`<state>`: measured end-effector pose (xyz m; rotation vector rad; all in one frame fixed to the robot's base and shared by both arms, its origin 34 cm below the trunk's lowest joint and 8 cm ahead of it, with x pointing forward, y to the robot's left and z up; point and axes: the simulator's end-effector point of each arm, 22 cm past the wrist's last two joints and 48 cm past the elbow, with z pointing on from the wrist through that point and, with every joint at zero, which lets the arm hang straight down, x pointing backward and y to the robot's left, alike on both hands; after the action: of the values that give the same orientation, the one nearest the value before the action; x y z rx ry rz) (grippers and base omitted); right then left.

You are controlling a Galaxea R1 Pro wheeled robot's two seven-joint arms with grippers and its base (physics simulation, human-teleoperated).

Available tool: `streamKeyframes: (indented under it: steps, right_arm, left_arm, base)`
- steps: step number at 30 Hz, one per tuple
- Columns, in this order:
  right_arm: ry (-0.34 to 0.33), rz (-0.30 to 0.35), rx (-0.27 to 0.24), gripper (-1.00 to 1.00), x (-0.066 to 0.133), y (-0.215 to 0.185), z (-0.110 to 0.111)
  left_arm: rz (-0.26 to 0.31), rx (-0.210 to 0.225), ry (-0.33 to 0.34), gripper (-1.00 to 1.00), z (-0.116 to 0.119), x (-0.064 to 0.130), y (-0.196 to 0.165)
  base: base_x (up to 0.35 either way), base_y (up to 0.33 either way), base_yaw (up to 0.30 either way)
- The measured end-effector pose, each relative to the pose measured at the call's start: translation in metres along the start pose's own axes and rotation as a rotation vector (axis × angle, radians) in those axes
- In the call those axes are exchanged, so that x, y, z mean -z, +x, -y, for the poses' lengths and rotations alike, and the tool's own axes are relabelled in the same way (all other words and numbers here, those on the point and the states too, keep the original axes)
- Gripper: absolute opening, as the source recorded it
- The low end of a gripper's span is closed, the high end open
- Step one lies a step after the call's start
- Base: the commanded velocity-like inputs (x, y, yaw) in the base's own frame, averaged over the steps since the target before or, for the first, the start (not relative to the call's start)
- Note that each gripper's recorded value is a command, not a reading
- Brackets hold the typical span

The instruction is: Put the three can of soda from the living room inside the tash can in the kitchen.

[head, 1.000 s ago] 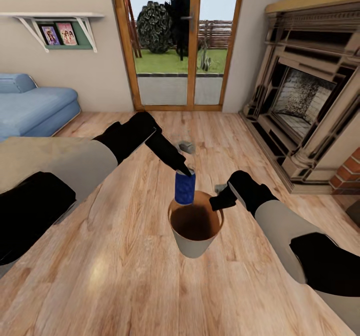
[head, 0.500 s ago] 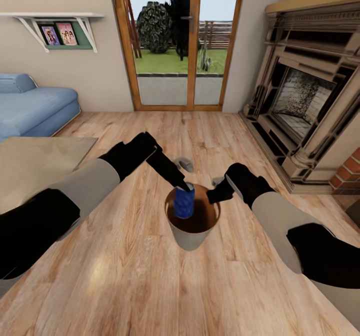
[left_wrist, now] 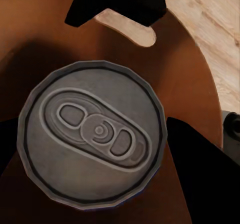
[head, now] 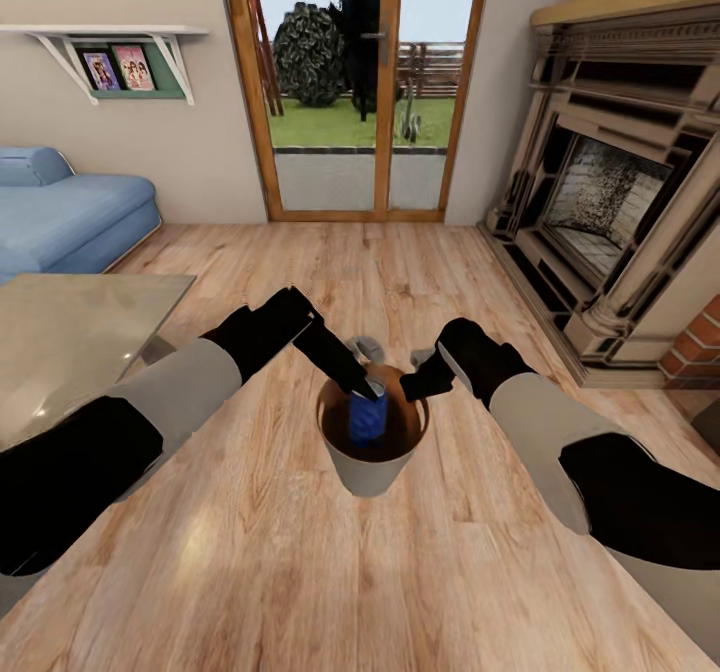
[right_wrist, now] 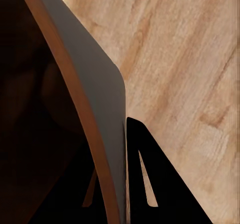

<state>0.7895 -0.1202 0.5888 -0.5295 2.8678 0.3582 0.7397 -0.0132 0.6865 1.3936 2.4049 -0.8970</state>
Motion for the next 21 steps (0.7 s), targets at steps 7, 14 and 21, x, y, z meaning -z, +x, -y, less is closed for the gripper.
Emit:
streamKeyframes:
  steps: [7,14,21]
  right_arm:
    - [-0.003,0.002,-0.011,-1.00,0.006,-0.006,0.002]
    - [-0.011,-0.069,-0.044,-1.00,-0.006,0.018,0.006]
    - [-0.020,-0.069,-0.053,-1.00,-0.006,0.018,0.004]
  left_arm:
    - [-0.031,0.025,-0.016,-1.00,-0.003,-0.027,0.026]
    - [-0.060,0.039,-0.010,-1.00,0.002,-0.054,0.050]
    - [-0.062,0.044,-0.027,1.00,0.000,-0.060,0.055]
  base:
    - [0.000,0.000,0.000]
    - [0.000,0.000,0.000]
    - [0.000,0.000,0.000]
